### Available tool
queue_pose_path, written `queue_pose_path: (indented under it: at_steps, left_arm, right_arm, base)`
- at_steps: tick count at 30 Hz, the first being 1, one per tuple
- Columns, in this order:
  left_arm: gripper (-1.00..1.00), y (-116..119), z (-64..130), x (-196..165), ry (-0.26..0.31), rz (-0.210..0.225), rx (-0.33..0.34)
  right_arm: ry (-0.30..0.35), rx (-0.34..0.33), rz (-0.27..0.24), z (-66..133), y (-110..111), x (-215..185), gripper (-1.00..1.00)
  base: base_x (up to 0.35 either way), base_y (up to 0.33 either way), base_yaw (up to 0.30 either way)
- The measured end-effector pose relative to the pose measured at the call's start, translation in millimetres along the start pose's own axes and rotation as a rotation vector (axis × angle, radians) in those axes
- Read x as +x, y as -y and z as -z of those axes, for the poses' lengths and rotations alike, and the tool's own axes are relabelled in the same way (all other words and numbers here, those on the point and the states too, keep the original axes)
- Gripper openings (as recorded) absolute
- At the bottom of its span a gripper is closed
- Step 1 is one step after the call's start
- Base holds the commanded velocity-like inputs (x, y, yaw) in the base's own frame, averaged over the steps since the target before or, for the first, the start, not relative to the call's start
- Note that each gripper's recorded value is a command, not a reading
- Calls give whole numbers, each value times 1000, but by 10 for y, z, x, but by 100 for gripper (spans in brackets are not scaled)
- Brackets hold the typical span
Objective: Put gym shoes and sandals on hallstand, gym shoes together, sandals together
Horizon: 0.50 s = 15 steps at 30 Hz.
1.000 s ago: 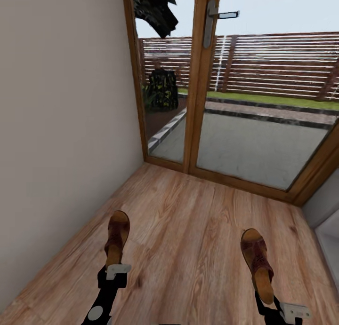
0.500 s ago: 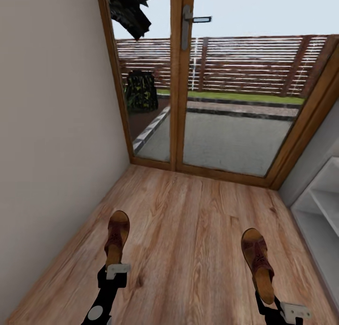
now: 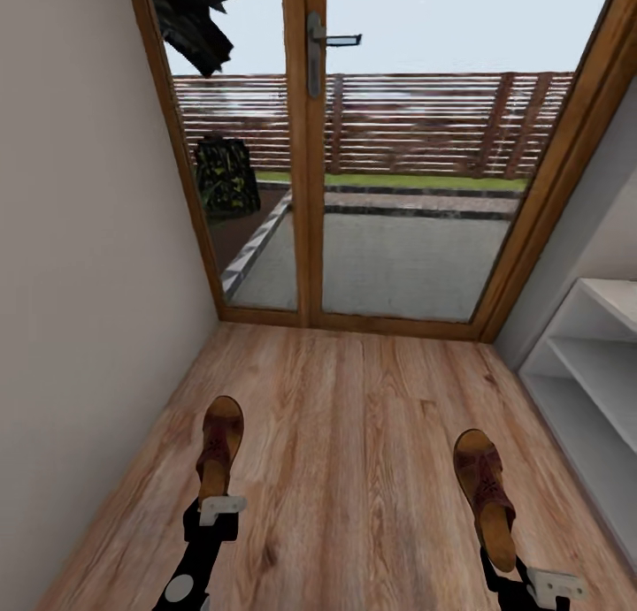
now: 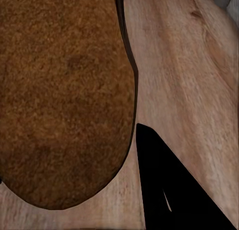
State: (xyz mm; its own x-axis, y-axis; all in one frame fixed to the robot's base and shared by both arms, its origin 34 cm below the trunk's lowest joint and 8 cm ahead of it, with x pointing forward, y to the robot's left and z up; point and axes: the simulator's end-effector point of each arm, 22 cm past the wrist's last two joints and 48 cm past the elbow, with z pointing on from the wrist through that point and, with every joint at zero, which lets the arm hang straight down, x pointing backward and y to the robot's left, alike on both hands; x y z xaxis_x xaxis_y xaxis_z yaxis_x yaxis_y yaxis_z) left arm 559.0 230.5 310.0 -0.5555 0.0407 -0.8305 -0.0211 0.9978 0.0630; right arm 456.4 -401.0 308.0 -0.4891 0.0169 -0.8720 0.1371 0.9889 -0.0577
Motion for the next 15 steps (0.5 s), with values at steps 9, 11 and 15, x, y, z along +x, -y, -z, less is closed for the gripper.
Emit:
queue_pose_path:
  at_steps: [9,11,15]
  left_arm:
    - [-100,7,5,-43,10,-3,2]
    - [-100,4,6,-53,11,-2,1]
    - [-100,-3,23,-112,14,-1,0]
  right_arm:
    - [7,-1,0,-2,7,-31,-100]
    - [8,-1,0,-3,8,-38,-100]
    - [12,-1,0,8,9,-97,-100]
  base:
    - [9,36,-279]
    - [1,2,-276]
    - [0,1,-276]
